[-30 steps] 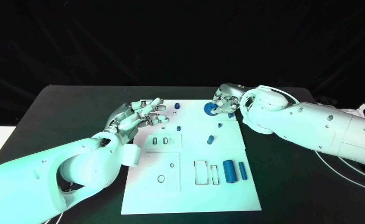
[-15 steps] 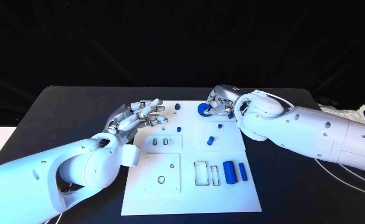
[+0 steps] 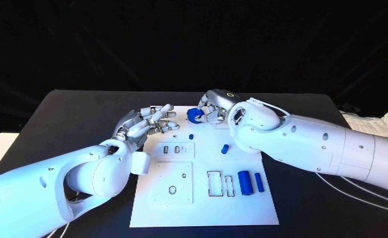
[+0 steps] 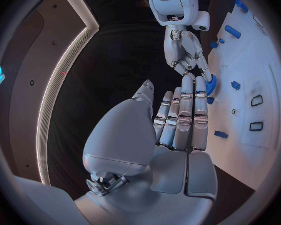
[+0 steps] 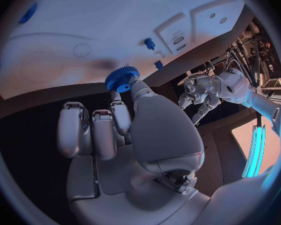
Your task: Assemble the parts on the task board
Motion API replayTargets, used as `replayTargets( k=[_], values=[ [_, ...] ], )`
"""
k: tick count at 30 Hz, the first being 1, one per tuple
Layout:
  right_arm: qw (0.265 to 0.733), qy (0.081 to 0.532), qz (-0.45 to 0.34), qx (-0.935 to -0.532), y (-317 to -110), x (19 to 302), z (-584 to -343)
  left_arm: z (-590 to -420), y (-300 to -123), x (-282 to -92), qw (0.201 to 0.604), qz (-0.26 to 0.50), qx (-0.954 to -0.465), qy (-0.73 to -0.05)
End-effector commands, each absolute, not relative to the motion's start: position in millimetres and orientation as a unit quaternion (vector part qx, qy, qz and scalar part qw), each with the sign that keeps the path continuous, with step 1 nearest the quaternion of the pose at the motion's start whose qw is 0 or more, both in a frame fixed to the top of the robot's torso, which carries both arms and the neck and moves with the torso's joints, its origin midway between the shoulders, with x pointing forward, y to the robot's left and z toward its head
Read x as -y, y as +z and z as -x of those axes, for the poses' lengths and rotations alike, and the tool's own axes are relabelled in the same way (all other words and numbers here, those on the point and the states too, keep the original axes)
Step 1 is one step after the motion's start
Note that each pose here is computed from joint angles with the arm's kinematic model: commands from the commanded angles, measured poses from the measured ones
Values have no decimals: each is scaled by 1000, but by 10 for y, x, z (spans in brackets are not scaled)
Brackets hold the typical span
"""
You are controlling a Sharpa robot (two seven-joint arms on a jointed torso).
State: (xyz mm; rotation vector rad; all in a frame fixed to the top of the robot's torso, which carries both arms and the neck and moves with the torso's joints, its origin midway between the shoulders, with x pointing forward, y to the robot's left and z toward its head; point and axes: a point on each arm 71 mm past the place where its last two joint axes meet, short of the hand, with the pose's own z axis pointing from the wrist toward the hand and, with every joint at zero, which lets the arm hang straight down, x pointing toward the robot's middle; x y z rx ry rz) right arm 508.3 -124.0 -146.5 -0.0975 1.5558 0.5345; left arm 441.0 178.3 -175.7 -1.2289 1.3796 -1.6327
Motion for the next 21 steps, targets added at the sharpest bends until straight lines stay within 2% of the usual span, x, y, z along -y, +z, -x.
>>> replayTargets(
  k=[1, 13, 21],
  values=[
    [688, 236, 52, -684, -1487, 1164, -5078, -4409, -1745, -1761, 324, 465, -526, -634],
    [667, 239, 52, -704, -1640, 968, -5082, -4414, -1748, -1761, 324, 465, -526, -634],
    [662, 230, 48, -712, -1703, 940, -5121, -4415, -1748, -1761, 323, 465, -527, -634]
  ],
)
